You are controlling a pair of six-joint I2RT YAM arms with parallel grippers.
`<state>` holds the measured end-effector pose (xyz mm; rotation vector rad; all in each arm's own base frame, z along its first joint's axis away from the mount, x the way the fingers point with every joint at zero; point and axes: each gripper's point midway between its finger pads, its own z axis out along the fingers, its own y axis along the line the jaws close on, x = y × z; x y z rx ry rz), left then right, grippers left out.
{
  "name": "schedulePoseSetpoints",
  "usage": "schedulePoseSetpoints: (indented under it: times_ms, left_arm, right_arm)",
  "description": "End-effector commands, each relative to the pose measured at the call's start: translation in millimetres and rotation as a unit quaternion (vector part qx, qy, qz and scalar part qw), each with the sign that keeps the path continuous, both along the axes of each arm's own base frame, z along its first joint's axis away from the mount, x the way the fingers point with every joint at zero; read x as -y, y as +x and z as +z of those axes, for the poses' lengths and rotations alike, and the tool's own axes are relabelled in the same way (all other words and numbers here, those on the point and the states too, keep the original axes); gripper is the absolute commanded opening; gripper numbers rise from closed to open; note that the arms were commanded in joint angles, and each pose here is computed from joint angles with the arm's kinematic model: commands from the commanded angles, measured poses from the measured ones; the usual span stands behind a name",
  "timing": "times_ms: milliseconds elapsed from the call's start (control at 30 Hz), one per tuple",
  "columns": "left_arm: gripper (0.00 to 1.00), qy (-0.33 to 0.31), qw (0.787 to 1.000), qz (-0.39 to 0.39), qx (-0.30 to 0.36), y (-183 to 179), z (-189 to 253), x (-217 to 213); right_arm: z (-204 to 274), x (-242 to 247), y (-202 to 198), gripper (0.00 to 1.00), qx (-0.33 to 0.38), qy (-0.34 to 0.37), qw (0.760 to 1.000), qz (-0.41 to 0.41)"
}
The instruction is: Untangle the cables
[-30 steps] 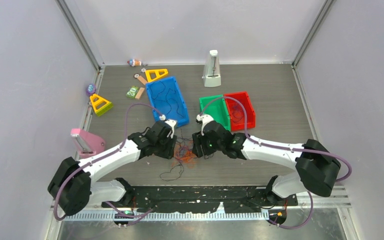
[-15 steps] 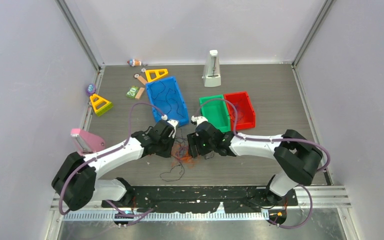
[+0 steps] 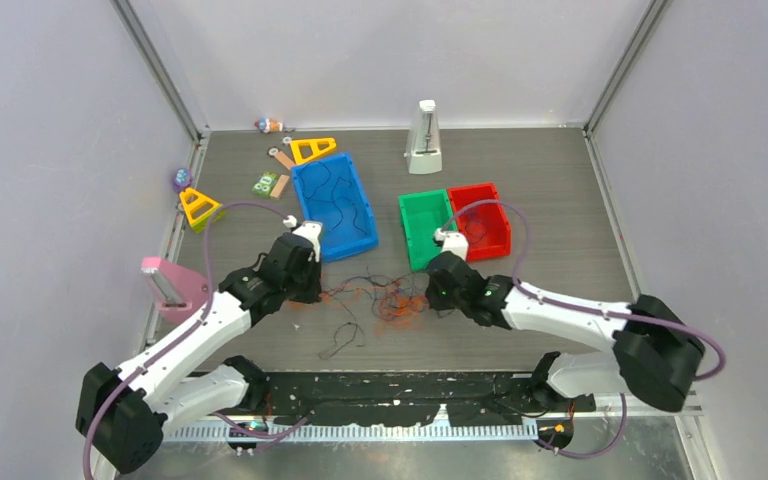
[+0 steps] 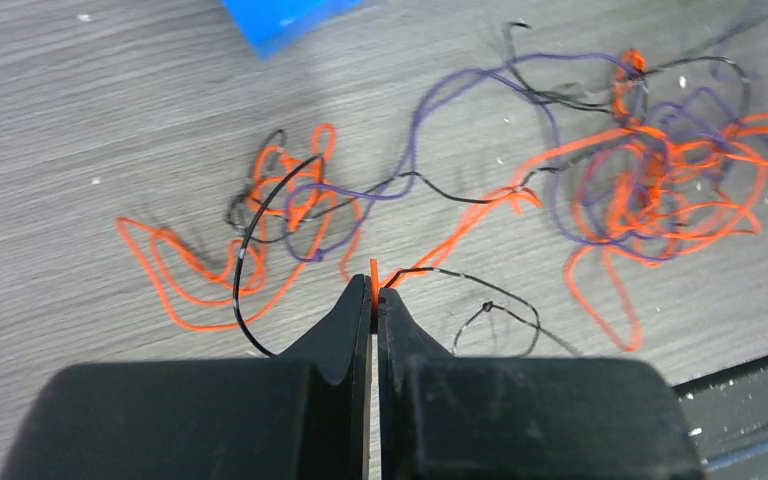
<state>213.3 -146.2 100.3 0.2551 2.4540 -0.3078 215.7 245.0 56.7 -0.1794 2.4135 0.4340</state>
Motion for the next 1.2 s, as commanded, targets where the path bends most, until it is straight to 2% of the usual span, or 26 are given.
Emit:
schedulePoseSetpoints:
  times_ms: [0, 167, 533, 633, 733, 867, 900, 933, 1000, 1033, 1100, 1167]
  left_arm:
    - [0.00, 0.001, 0.998, 0.062, 0.033, 12, 18, -23]
    - [0.00, -0.005, 0.993, 0.103, 0.059, 15, 28, -40]
    - [0.00, 0.011, 0.987, 0.148, 0.066, 16, 30, -56]
    - [0.00, -0.020, 0.993, 0.097, 0.066, 16, 35, -37]
    - [0.00, -0.064, 0.996, 0.030, 0.063, 14, 42, -10]
    - [0.03, -0.095, 0.993, -0.030, 0.059, 10, 50, 14]
    - [0.07, -0.098, 0.992, -0.041, 0.061, 10, 52, 18]
    - [0.17, -0.101, 0.991, -0.054, 0.061, 10, 54, 22]
    - [0.52, -0.112, 0.988, -0.090, 0.060, 6, 58, 35]
    - [0.62, -0.114, 0.986, -0.108, 0.061, 4, 61, 42]
    - [0.71, -0.109, 0.982, -0.136, 0.068, 3, 64, 55]
    - [0.74, -0.112, 0.978, -0.159, 0.079, 3, 69, 68]
  right_arm:
    - [8, 58, 9, 0.05, 0.031, -0.027, 0.991, -0.131]
    - [31, 114, 10, 0.05, 0.080, -0.039, 0.965, -0.248]
    - [61, 179, -3, 0.05, 0.139, -0.026, 0.915, -0.378]
    - [71, 161, 6, 0.05, 0.150, -0.009, 0.929, -0.337]
    - [86, 125, 11, 0.05, 0.144, 0.010, 0.961, -0.234]
    - [108, 89, 13, 0.05, 0.144, 0.043, 0.978, -0.144]
    - [110, 81, 11, 0.05, 0.142, 0.046, 0.981, -0.121]
    - [116, 75, 11, 0.05, 0.144, 0.054, 0.983, -0.104]
    - [128, 49, 7, 0.05, 0.146, 0.077, 0.986, -0.031]
    - [131, 36, 2, 0.05, 0.140, 0.087, 0.986, 0.010]
    - [140, 20, -1, 0.05, 0.134, 0.098, 0.985, 0.052]
    - [155, 10, 1, 0.05, 0.137, 0.105, 0.983, 0.069]
